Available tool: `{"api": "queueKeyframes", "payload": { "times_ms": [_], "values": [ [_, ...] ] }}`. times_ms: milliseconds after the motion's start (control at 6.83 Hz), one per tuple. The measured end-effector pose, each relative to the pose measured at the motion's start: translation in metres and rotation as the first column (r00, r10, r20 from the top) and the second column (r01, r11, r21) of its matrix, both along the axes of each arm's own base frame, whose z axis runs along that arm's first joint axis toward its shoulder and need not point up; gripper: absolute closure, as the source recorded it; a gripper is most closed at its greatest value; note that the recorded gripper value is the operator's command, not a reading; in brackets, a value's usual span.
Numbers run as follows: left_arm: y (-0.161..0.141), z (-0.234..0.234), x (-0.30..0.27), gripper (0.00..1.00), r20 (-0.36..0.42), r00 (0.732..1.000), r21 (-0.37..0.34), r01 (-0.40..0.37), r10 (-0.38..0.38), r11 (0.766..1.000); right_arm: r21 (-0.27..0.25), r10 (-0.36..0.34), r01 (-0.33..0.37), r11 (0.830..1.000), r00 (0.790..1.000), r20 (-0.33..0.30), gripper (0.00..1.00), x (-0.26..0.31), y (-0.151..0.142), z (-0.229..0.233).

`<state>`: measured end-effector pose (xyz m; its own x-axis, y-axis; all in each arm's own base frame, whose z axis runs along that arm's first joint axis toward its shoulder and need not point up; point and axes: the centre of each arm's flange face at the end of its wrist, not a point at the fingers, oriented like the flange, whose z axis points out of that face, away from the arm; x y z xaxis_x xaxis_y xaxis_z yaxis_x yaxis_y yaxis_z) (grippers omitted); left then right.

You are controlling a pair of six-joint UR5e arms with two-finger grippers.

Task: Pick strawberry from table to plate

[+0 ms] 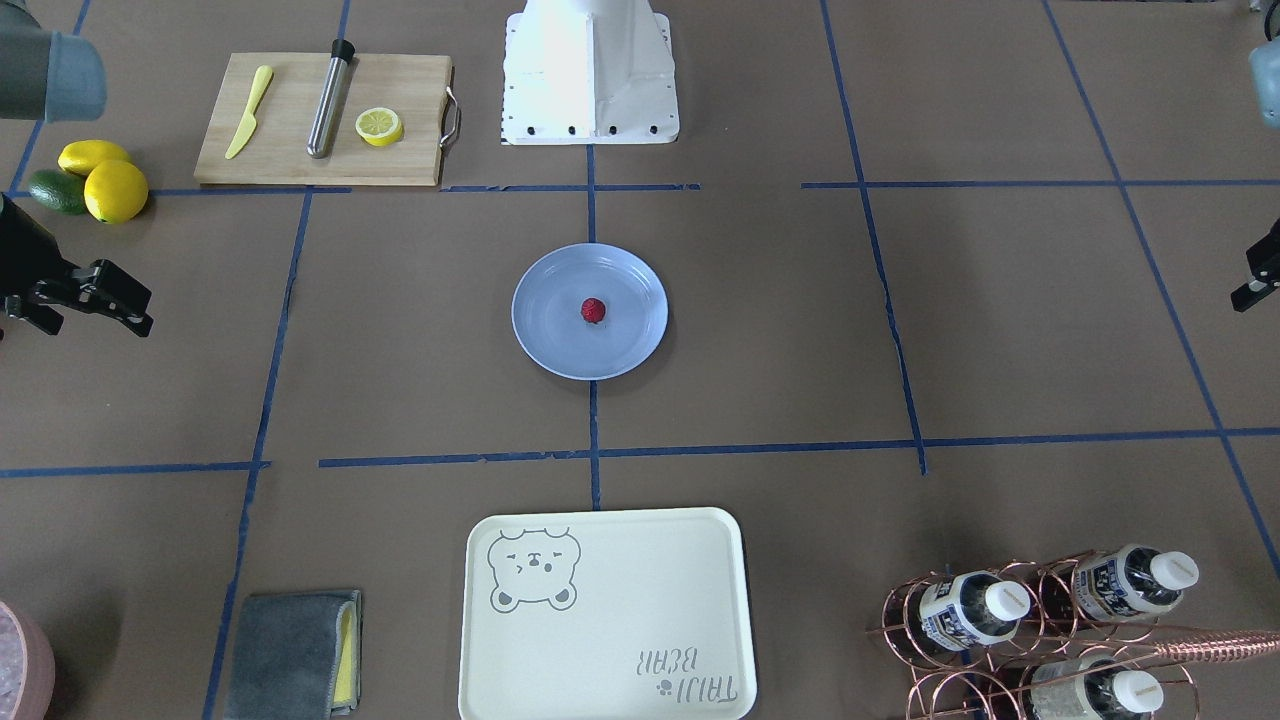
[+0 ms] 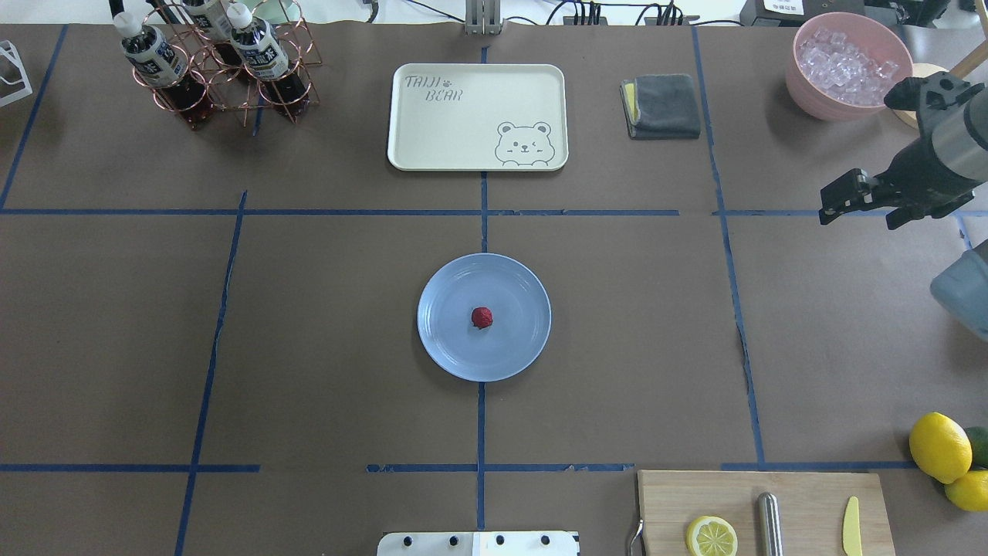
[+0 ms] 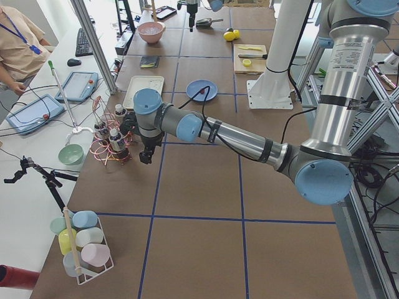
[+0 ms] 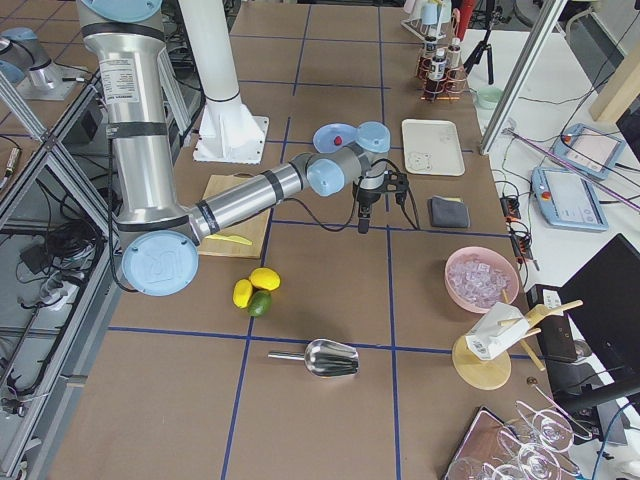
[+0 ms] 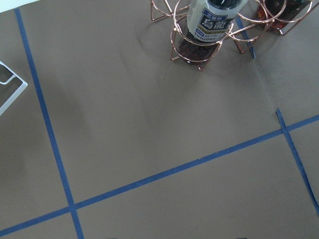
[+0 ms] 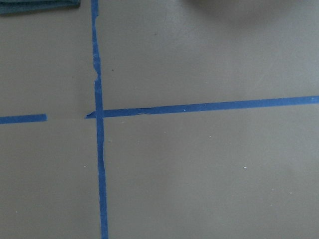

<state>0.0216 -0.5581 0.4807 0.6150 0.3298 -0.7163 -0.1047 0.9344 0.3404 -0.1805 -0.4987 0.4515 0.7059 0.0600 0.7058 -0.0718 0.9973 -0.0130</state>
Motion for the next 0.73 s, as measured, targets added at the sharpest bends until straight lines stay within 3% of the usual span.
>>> {"api": "queueKeyframes", "payload": {
  "times_ms": [146, 293, 732],
  "values": [
    [0.0, 0.001, 0.0, 0.12, -0.005, 1.0, -0.006, -0.001, 0.001, 1.0, 0.013, -0.016, 0.016, 1.0, 1.0, -0.013, 0.0, 0.016, 0.0, 0.01],
    [0.0, 0.004, 0.0, 0.01, -0.006, 1.0, -0.01, -0.002, 0.002, 1.0, 0.021, -0.025, 0.025, 0.999, 1.0, -0.014, 0.0, 0.03, 0.0, 0.017],
    [-0.001, 0.009, 0.0, 0.0, -0.005, 1.0, -0.01, -0.005, 0.005, 1.0, 0.031, -0.052, 0.052, 0.998, 0.999, 0.015, 0.0, 0.07, 0.006, 0.038]
  ]
}}
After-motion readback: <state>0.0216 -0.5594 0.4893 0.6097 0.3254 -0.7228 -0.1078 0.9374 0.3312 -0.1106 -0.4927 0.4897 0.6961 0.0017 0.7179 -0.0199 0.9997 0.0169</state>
